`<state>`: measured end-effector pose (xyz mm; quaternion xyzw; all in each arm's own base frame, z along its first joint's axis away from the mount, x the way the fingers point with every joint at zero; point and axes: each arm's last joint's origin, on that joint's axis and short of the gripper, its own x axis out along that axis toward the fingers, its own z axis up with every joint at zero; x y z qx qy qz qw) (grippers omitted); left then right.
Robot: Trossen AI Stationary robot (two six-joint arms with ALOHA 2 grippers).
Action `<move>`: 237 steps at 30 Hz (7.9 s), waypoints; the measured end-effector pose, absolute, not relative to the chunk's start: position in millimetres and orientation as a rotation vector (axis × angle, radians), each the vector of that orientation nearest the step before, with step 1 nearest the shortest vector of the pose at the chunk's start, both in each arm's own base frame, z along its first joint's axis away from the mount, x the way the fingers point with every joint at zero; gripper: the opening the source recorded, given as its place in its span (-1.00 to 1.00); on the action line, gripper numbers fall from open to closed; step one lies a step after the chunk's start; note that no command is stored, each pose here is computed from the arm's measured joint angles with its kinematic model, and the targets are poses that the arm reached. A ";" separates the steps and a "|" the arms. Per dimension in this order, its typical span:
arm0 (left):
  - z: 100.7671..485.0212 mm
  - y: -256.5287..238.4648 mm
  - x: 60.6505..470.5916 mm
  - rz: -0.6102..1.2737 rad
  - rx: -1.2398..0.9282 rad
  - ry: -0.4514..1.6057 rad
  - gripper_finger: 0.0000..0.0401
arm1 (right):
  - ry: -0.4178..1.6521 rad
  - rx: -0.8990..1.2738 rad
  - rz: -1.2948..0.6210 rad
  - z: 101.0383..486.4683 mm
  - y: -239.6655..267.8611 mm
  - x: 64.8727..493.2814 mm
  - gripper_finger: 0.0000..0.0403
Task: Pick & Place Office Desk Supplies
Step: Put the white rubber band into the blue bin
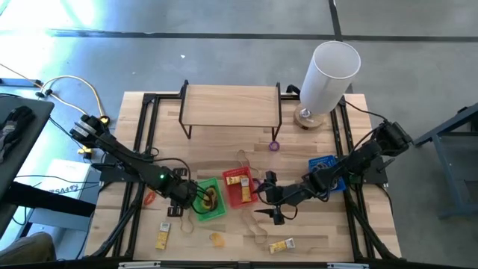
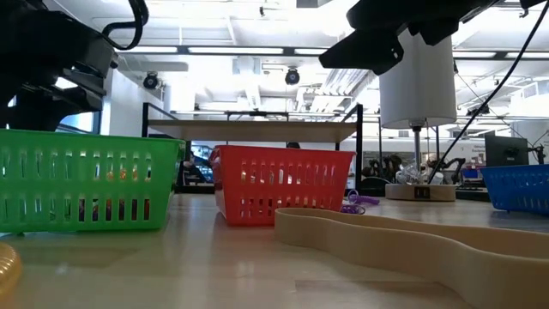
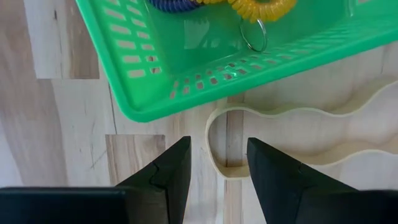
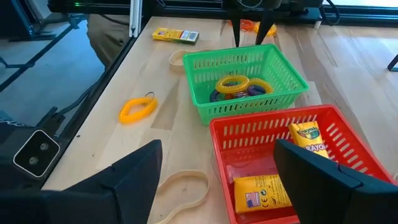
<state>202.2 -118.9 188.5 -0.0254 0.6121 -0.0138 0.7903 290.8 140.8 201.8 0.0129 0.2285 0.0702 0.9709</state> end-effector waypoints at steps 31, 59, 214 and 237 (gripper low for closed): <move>164.5 -123.2 196.7 0.079 -0.089 1.289 -0.26 | 0.469 0.028 0.138 201.0 140.6 290.5 0.47; 141.6 -127.9 202.4 0.092 -0.092 1.394 -0.66 | 0.486 0.021 0.137 199.4 140.2 289.8 0.47; 367.9 -123.1 343.9 0.258 0.351 0.653 -0.37 | 0.370 -0.104 0.152 205.7 110.5 310.8 -0.98; 344.7 -119.7 317.0 0.148 0.234 1.024 -0.35 | 0.519 -0.036 -0.087 290.8 86.6 200.5 -0.99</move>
